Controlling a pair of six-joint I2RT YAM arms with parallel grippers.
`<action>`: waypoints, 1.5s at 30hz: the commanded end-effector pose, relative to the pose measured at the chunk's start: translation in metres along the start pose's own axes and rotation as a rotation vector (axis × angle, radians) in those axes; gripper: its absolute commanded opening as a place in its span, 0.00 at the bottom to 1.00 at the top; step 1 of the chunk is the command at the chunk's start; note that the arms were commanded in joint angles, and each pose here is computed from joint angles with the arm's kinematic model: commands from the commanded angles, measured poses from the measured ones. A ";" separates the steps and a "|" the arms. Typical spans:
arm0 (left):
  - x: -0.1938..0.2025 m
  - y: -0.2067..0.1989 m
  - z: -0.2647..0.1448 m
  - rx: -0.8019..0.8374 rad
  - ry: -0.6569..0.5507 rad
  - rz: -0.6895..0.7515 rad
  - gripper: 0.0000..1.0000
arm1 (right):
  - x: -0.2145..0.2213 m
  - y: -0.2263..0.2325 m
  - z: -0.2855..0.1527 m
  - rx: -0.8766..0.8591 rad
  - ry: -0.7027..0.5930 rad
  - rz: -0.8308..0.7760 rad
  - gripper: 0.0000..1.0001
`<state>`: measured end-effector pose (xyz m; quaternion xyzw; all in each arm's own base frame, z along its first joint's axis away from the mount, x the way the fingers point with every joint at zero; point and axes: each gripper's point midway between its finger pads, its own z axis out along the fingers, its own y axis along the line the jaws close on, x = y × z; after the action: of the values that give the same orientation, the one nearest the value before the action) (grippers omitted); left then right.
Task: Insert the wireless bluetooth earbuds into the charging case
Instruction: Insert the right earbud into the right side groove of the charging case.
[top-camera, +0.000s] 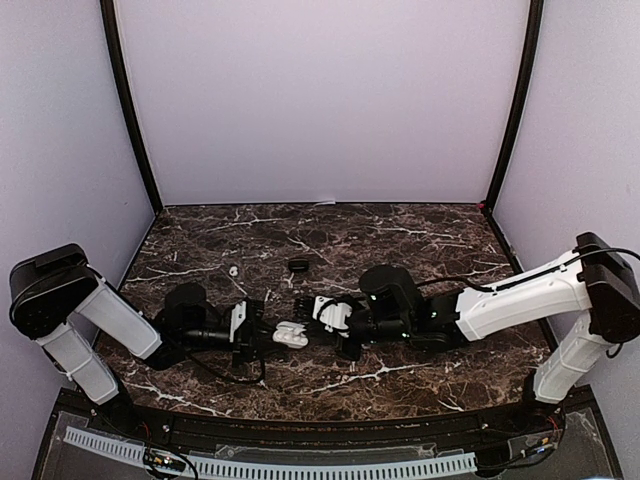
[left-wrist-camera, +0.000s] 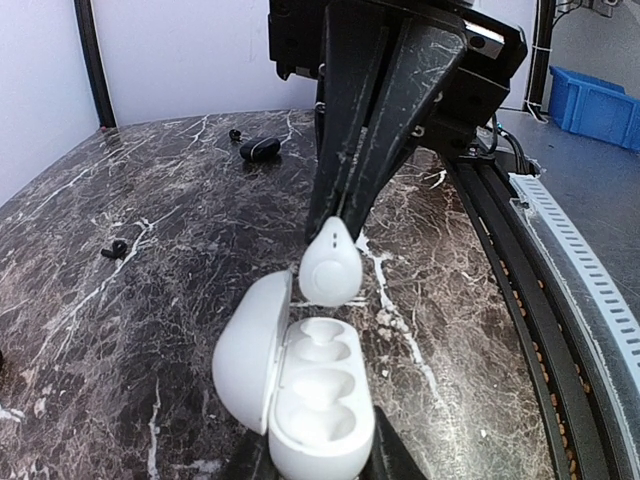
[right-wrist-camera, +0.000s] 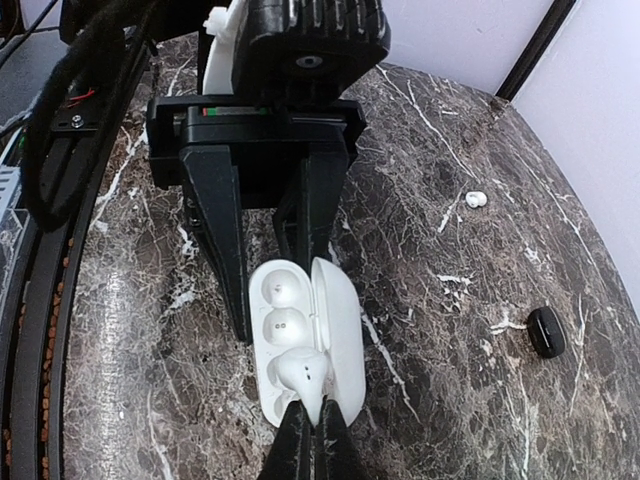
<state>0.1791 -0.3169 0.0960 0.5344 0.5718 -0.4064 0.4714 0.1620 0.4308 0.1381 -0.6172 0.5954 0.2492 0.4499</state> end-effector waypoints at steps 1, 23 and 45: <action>-0.017 0.001 0.001 -0.001 -0.038 0.035 0.01 | -0.005 0.000 0.009 0.002 -0.006 -0.009 0.00; -0.016 0.003 0.002 -0.004 -0.032 0.029 0.01 | 0.005 0.007 0.018 -0.010 0.041 -0.023 0.09; -0.019 0.001 0.001 0.001 -0.041 0.020 0.01 | -0.011 -0.033 -0.040 0.127 -0.181 0.144 0.36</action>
<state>0.1816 -0.3182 0.0968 0.5317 0.5753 -0.4055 0.4711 0.1705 0.4030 0.1499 -0.5662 0.6120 0.2697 0.4817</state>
